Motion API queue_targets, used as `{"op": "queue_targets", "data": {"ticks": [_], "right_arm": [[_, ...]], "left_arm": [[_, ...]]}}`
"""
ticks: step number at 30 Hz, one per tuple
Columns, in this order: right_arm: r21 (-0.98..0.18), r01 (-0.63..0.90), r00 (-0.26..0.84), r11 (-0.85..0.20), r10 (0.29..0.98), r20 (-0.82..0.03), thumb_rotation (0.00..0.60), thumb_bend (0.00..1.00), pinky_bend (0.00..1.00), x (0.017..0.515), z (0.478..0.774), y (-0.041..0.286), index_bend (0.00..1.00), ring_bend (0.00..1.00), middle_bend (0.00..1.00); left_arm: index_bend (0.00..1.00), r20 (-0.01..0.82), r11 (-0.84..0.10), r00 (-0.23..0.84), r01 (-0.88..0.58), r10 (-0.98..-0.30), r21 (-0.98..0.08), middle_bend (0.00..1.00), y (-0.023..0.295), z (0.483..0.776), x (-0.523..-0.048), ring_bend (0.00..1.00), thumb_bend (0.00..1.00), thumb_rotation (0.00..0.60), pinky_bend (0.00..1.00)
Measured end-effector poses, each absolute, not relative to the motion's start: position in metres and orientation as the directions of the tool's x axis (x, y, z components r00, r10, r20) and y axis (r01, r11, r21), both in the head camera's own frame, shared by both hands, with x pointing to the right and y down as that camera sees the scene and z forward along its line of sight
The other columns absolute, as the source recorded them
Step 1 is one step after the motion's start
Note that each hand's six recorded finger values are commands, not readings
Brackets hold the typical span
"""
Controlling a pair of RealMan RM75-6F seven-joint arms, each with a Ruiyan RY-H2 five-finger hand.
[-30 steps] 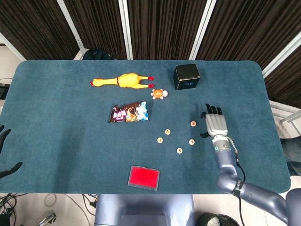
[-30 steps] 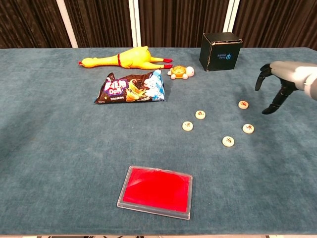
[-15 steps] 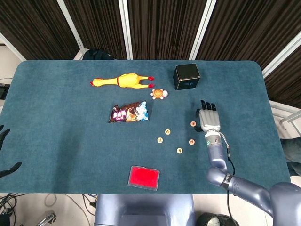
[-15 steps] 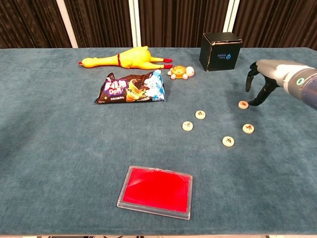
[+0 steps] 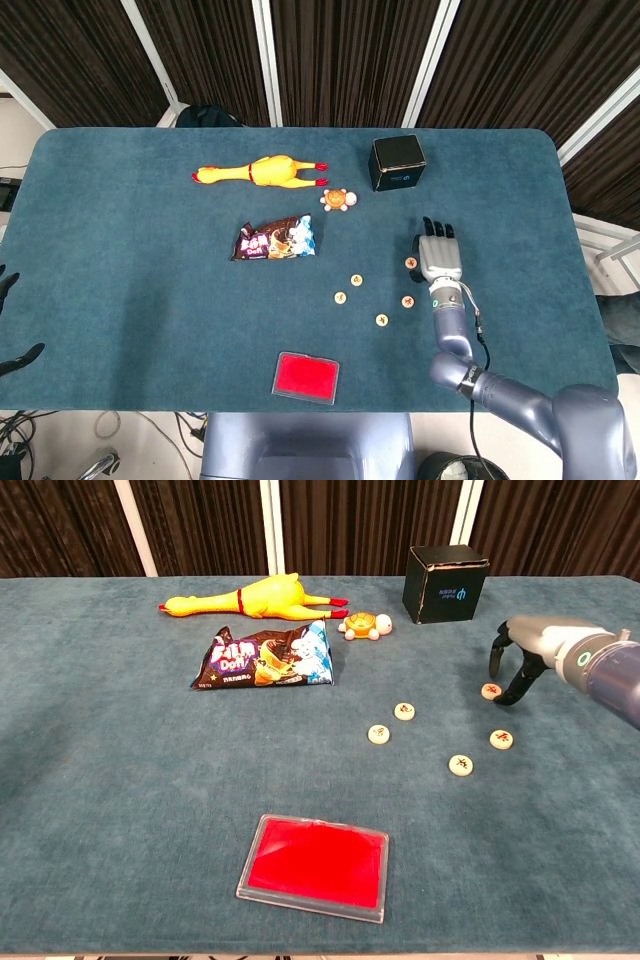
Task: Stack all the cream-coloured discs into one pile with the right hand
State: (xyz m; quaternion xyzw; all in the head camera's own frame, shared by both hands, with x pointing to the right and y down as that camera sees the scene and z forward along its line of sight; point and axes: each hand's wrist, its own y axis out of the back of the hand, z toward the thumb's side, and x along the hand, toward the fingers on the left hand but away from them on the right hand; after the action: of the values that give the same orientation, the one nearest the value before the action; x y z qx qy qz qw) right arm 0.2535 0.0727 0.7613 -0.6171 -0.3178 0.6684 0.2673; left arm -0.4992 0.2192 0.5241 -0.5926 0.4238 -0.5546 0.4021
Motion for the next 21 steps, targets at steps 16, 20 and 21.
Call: {"op": "queue_targets", "data": {"ticks": [16,20,21], "right_arm": [[-0.759,0.038,-0.091,-0.650,0.754,-0.650,0.600,0.39,0.00,0.2466,0.7651,0.0688,0.50,0.00,0.00],[-0.756,0.036,-0.090,-0.654,0.751,-0.654,0.600,0.40,0.00,0.2453,0.7658,0.0689,0.50,0.00,0.00],[-0.755,0.035,-0.090,-0.655,0.750,-0.655,0.600,0.40,0.00,0.2451,0.7659,0.0689,0.50,0.00,0.00]], "left_arm": [[0.11,0.317,-0.318,0.020,-0.059,-0.948,-0.946,0.00,0.2190,0.5240,-0.5005,0.00,0.10,0.600,0.03],[0.11,0.318,-0.318,0.021,-0.058,-0.948,-0.946,0.00,0.2192,0.5240,-0.5005,0.00,0.10,0.600,0.03],[0.11,0.317,-0.318,0.021,-0.057,-0.948,-0.946,0.00,0.2191,0.5240,-0.5006,0.00,0.10,0.600,0.03]]}}
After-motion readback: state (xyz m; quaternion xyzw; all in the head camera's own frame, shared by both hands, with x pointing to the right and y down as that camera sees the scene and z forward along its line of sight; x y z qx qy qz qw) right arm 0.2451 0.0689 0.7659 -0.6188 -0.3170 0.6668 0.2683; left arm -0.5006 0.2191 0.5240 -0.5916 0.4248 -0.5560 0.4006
